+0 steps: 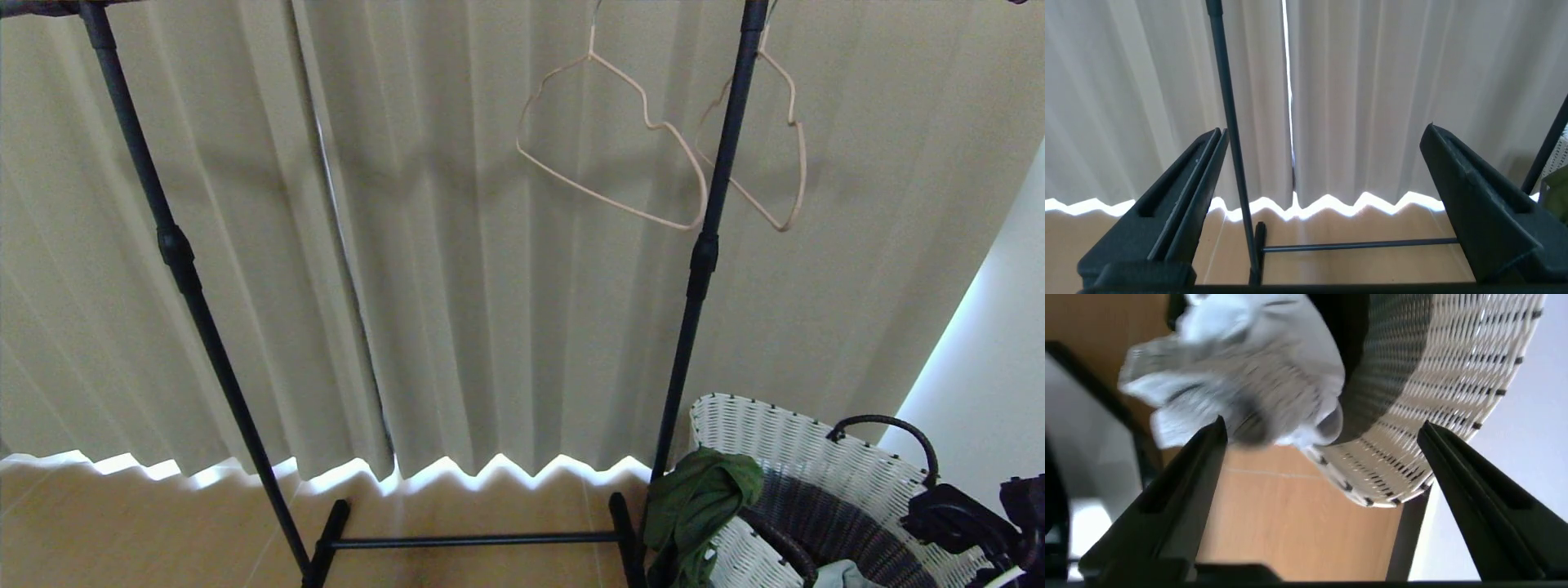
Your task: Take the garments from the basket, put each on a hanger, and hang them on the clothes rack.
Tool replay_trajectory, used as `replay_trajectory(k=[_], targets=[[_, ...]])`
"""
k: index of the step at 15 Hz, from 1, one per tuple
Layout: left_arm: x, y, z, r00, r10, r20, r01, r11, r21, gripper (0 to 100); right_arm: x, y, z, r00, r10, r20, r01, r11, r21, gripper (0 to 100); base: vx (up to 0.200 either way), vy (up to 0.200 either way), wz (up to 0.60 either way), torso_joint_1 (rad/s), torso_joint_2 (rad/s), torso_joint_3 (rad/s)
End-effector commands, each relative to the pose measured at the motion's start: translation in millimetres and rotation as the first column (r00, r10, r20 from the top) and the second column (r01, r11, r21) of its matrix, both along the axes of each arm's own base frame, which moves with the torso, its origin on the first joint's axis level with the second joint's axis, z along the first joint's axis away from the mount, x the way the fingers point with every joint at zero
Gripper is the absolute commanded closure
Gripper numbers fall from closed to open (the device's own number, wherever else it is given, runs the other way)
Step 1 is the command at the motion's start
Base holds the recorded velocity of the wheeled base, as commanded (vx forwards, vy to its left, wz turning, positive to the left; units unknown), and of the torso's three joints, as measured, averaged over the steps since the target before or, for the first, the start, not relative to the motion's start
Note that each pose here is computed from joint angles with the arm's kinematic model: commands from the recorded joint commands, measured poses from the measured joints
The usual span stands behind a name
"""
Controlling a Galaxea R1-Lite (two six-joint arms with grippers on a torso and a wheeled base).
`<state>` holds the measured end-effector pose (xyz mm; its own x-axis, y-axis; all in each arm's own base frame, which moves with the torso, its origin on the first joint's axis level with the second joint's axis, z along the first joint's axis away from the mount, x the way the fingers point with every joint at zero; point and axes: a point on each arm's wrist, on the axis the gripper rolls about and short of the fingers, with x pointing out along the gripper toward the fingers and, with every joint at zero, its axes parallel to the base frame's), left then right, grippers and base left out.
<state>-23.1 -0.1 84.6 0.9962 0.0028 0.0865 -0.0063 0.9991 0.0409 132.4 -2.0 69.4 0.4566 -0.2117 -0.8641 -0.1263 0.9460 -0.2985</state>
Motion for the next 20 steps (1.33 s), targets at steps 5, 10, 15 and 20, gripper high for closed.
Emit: replay_trajectory(k=[5, 10, 15, 20], targets=[[0, 0, 0, 1.000, 0.000, 0.001, 0.000, 1.000, 0.000, 0, 23, -10, -27, 0.992, -0.059, -0.110, 0.059, 0.998, -0.010, 0, 0.000, 0.000, 0.00, 0.000, 0.00, 0.000], [0, 0, 0, 1.000, 0.000, 0.001, 0.000, 1.000, 0.000, 0, 23, -9, -24, 0.996, -0.059, -0.073, 0.059, 0.998, -0.004, 100, 0.000, 0.000, 0.00, 0.000, 0.00, 0.000], [0, 0, 0, 1.000, 0.003, 0.001, -0.003, 1.000, -0.004, 0, 3, -8, 15, 0.963, -0.054, 0.264, 0.053, 0.999, 0.013, 100, 0.000, 0.000, 0.00, 0.000, 0.00, 0.000], [0, 0, 0, 1.000, 0.000, 0.001, 0.000, 1.000, -0.003, 0, -51, -6, 82, 0.803, -0.042, 0.594, 0.034, 0.999, 0.024, 100, 0.000, 0.000, 0.00, 0.000, 0.00, 0.000]])
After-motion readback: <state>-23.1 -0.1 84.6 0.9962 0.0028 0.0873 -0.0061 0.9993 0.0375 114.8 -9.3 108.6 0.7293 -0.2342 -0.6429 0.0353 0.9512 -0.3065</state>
